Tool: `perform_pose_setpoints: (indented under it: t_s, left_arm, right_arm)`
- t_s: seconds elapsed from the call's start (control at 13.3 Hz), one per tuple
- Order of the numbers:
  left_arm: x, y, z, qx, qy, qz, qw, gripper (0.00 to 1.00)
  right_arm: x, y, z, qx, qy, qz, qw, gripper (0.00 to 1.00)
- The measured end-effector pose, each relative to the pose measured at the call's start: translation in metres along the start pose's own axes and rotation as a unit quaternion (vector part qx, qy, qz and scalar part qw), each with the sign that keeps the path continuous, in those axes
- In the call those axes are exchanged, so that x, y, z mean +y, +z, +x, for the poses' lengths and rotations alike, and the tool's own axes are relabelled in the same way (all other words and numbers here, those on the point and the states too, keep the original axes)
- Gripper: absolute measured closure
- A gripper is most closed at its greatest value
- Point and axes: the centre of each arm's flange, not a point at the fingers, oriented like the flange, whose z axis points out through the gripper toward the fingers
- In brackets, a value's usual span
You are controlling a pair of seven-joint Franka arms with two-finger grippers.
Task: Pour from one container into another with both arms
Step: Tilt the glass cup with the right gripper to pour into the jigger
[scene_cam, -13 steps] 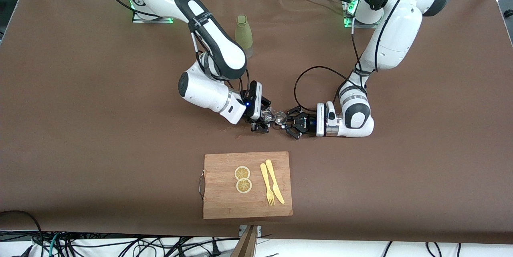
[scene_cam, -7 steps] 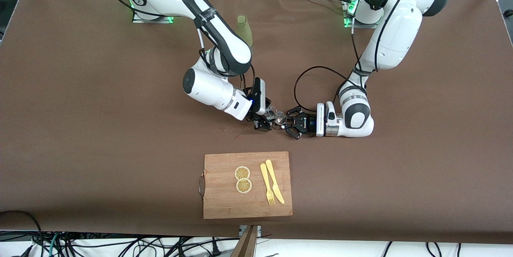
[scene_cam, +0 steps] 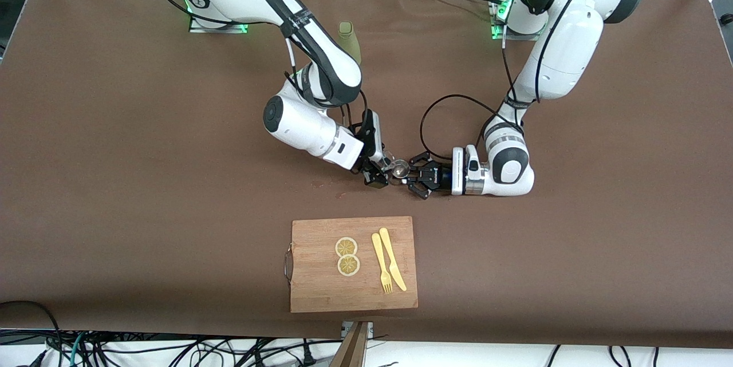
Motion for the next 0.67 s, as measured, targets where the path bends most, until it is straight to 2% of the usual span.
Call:
perform_pose_setpoints:
  t_s: [0.22, 0.67]
  left_arm:
    - [0.001, 0.002, 0.0, 0.0, 0.0, -0.002, 1.0, 0.8]
    - [0.001, 0.003, 0.0, -0.001, 0.001, -0.002, 1.0, 0.8]
  right_arm:
    - [0.004, -0.004, 0.002, -0.018, -0.024, -0.02, 0.999, 0.86]
    - [0.002, -0.002, 0.012, -0.028, -0.048, -0.034, 0.998, 0.86]
